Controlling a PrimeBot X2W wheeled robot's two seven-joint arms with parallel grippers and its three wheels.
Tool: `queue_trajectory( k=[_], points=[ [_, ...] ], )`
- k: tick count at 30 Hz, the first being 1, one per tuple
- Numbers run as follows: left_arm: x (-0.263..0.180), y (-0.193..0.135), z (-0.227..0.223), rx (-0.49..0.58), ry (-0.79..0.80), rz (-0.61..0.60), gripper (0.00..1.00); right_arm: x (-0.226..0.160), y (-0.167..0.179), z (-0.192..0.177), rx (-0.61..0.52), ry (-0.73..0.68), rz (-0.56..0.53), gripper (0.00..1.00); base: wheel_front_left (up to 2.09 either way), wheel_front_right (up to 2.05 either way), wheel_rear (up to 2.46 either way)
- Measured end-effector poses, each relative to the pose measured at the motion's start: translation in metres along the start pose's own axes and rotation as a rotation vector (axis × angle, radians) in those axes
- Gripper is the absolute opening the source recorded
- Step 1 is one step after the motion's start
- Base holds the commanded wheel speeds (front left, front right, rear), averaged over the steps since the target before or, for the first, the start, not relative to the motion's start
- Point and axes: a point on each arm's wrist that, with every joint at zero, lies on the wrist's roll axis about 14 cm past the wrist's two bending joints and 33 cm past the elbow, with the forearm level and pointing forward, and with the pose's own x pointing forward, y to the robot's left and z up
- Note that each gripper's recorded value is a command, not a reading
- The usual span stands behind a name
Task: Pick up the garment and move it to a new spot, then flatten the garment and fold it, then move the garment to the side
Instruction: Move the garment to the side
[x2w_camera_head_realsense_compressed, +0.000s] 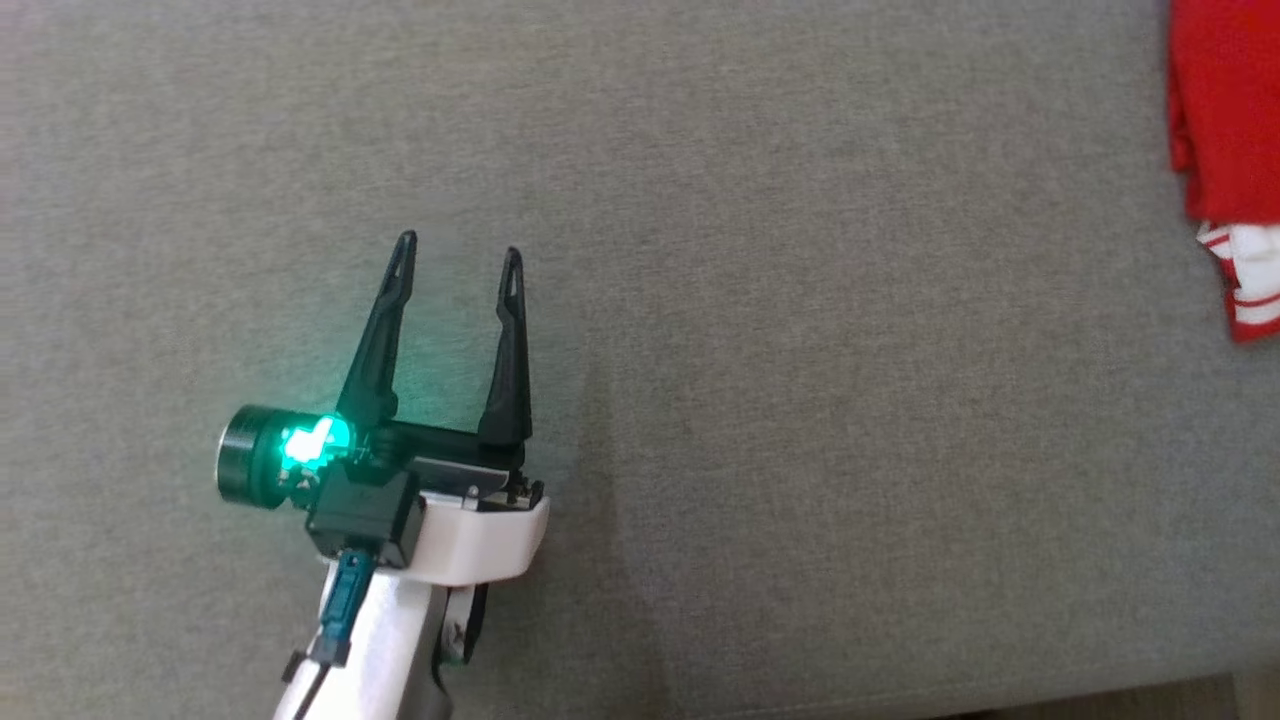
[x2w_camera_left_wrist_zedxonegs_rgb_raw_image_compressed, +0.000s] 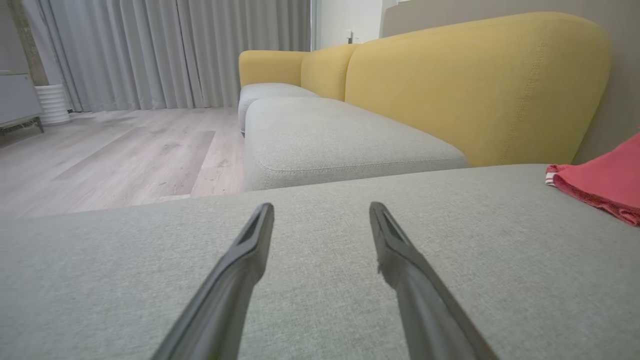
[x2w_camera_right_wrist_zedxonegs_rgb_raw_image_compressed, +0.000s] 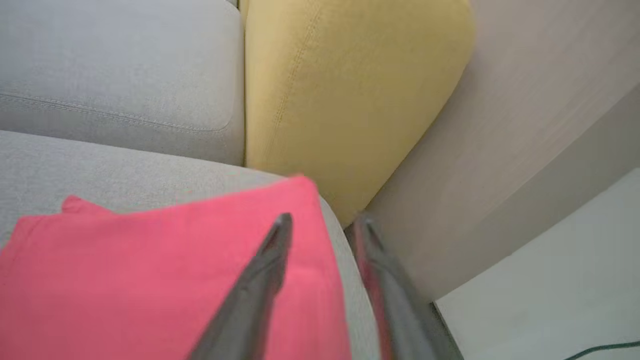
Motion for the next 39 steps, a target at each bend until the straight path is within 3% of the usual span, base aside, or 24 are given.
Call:
queue_trajectory(
  k=[4,11,19,23,29,39],
  points=[
    [-0.005,0.004,0.008,-0.019,-0.007,0.017,1.00,-0.004,0.021,0.017,-0.013,-0.065,0.022,1.00,0.00,0.00,0.00],
    [-0.036,0.014,0.016,-0.072,0.017,0.080,1.00,-0.056,0.140,-0.024,0.101,0.000,0.252,1.00,0.00,0.00,0.00],
    [-0.076,0.022,0.033,-0.093,0.000,0.118,1.00,-0.131,0.249,-0.011,0.268,-0.127,0.491,1.00,0.00,0.00,0.00],
    [-0.098,0.032,0.043,-0.078,-0.022,0.163,1.00,-0.162,0.267,-0.010,0.318,-0.156,0.524,1.00,0.00,0.00,0.00],
    [-0.131,0.043,0.046,-0.055,-0.034,0.223,1.00,-0.203,0.258,0.053,0.412,-0.378,0.512,1.00,0.00,0.00,0.00],
    [-0.159,0.048,0.055,-0.043,-0.070,0.250,1.00,-0.239,0.253,0.033,0.434,-0.361,0.503,1.00,0.00,0.00,0.00]
  ],
)
